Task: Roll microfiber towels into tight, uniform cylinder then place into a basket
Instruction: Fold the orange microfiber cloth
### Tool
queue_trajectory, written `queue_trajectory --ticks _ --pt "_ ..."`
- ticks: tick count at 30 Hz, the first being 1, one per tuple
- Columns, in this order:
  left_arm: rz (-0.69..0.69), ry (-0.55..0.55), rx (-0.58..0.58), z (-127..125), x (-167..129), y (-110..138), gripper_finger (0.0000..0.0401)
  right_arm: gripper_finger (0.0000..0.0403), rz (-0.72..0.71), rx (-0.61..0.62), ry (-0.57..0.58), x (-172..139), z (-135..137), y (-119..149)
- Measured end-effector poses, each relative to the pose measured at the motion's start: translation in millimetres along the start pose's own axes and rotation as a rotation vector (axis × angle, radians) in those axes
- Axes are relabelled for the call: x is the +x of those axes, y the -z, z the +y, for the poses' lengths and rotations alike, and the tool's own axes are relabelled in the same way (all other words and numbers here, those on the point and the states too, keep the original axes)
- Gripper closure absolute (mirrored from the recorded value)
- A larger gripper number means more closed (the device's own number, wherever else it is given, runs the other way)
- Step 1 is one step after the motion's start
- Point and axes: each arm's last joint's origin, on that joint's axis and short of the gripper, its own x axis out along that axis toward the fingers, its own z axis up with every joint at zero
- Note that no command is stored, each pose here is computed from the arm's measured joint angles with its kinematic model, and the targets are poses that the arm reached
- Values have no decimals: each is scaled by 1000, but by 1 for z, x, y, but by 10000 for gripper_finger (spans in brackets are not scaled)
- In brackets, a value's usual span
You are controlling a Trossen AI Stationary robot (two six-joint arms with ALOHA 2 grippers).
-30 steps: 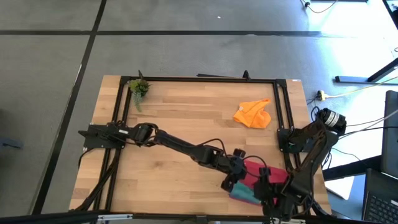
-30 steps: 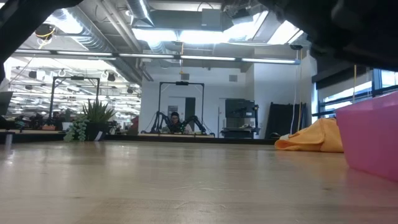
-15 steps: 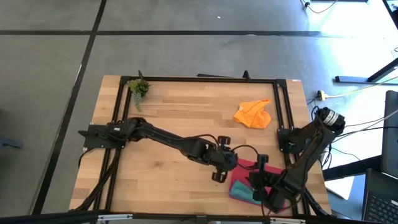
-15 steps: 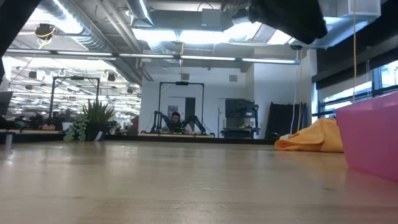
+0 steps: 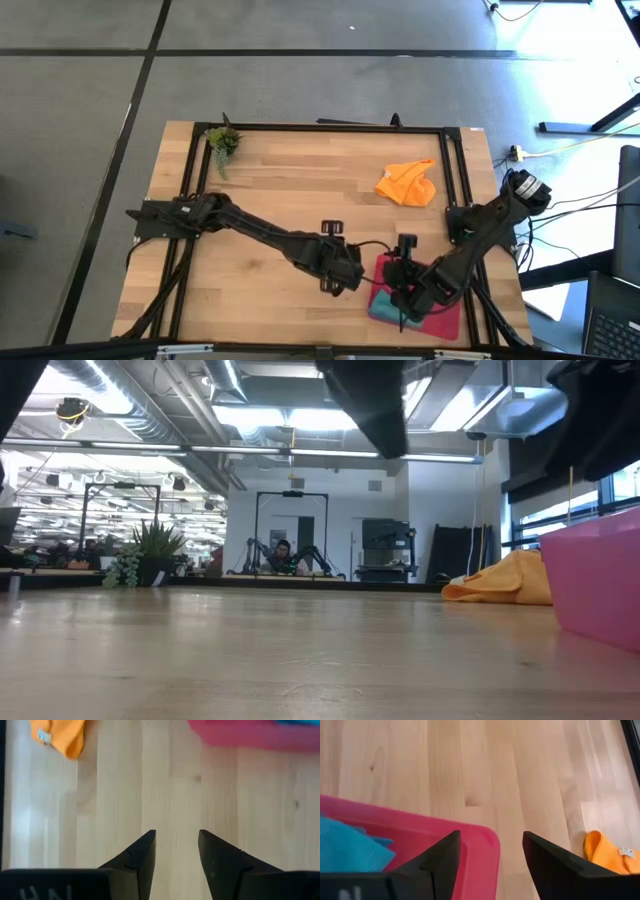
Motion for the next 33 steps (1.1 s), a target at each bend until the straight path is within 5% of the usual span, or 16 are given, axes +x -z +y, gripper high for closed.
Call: queue_trajectory --ticks 16,33 --pt "18 -36 -101 -17 -61 26 261 187 26 -8 -181 42 -24 -30" --pt "1 -35 -119 -34 -72 34 261 187 344 61 -25 70 -78 -11"
